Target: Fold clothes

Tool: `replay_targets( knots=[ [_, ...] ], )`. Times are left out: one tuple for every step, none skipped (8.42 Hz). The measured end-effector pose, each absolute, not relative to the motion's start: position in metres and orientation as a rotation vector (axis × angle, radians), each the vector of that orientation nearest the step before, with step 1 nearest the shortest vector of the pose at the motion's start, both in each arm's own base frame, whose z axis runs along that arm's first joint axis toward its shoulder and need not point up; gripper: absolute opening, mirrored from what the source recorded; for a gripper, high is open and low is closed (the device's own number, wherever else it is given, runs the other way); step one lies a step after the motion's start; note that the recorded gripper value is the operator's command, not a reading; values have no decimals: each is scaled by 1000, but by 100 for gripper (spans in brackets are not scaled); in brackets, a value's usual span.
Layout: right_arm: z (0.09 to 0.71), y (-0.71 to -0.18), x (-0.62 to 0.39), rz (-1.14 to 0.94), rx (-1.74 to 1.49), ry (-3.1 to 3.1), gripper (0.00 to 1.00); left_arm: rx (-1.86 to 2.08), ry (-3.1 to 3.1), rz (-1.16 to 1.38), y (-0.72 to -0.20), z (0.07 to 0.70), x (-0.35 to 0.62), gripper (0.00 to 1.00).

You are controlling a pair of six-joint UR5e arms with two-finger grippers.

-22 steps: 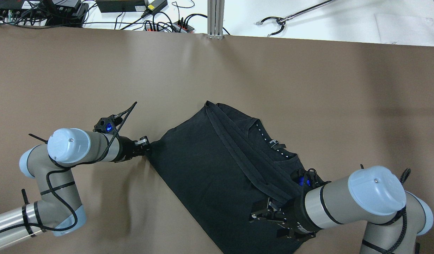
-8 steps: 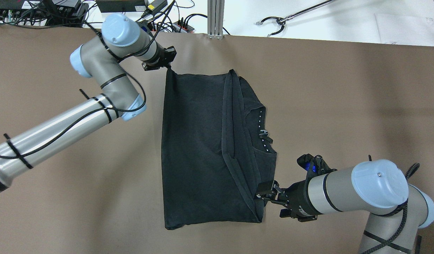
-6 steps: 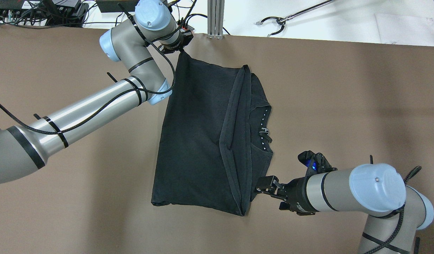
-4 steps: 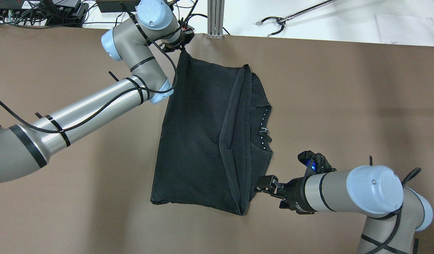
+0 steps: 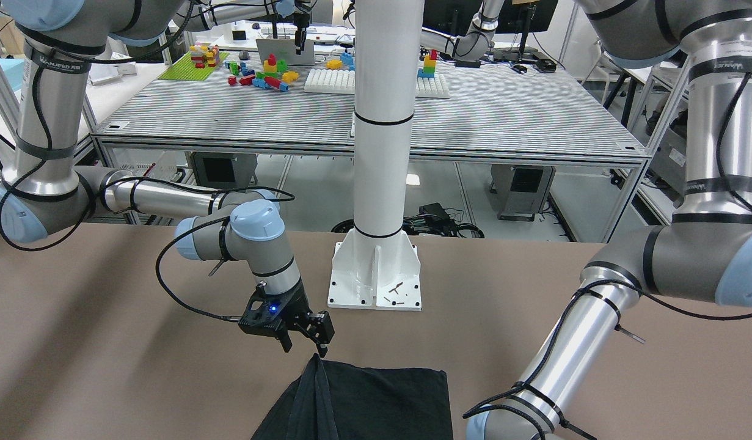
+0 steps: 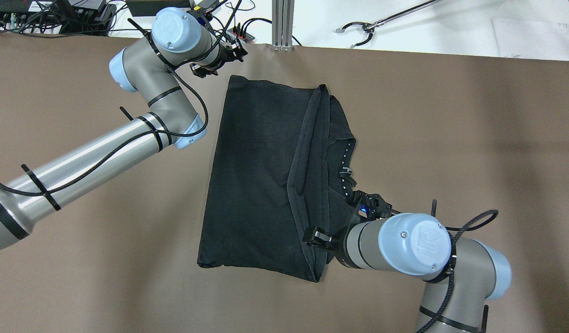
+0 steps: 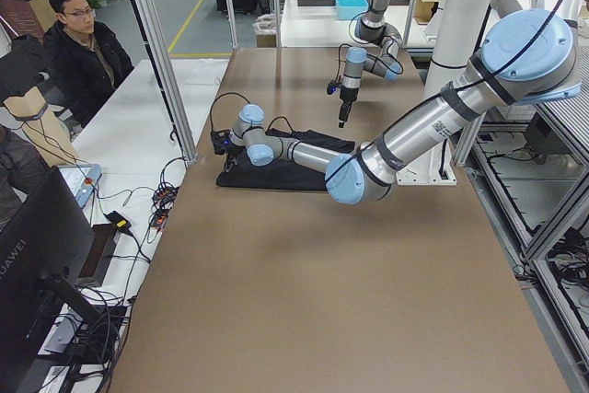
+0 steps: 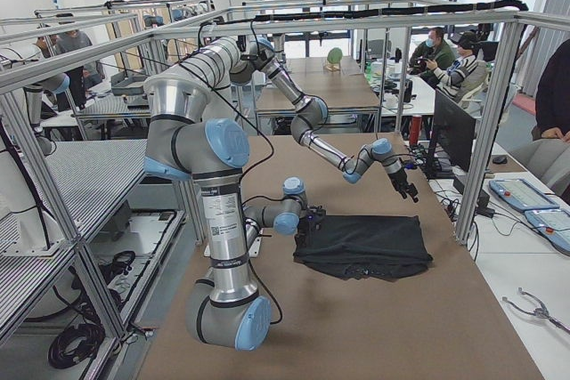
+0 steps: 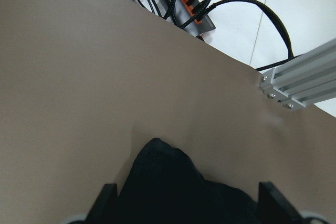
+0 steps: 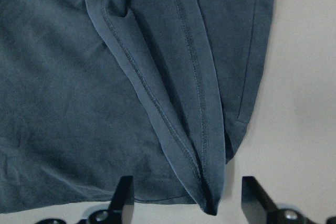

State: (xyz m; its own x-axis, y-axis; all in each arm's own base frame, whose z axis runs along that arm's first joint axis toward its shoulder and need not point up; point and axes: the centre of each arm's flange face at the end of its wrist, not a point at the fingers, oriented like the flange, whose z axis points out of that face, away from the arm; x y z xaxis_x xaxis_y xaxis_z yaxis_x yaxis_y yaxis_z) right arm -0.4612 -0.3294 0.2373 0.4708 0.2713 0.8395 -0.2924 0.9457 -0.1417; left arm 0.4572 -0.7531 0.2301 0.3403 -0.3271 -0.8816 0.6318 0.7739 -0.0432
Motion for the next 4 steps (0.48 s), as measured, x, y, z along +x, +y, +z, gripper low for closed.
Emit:
replay_targets(
  knots=[
    [236, -329, -470, 261, 79, -985, 51, 337, 1061, -637, -749, 230, 454, 94],
    [233, -324, -482, 141, 154, -942, 51, 336, 1065, -636, -745, 235, 452, 94],
    [230, -320, -497, 15, 230, -894, 50, 337, 1071, -634, -740, 239, 449, 94],
    [227, -320, -512, -80, 286, -856, 50, 337, 1073, -633, -736, 244, 447, 94]
  ],
)
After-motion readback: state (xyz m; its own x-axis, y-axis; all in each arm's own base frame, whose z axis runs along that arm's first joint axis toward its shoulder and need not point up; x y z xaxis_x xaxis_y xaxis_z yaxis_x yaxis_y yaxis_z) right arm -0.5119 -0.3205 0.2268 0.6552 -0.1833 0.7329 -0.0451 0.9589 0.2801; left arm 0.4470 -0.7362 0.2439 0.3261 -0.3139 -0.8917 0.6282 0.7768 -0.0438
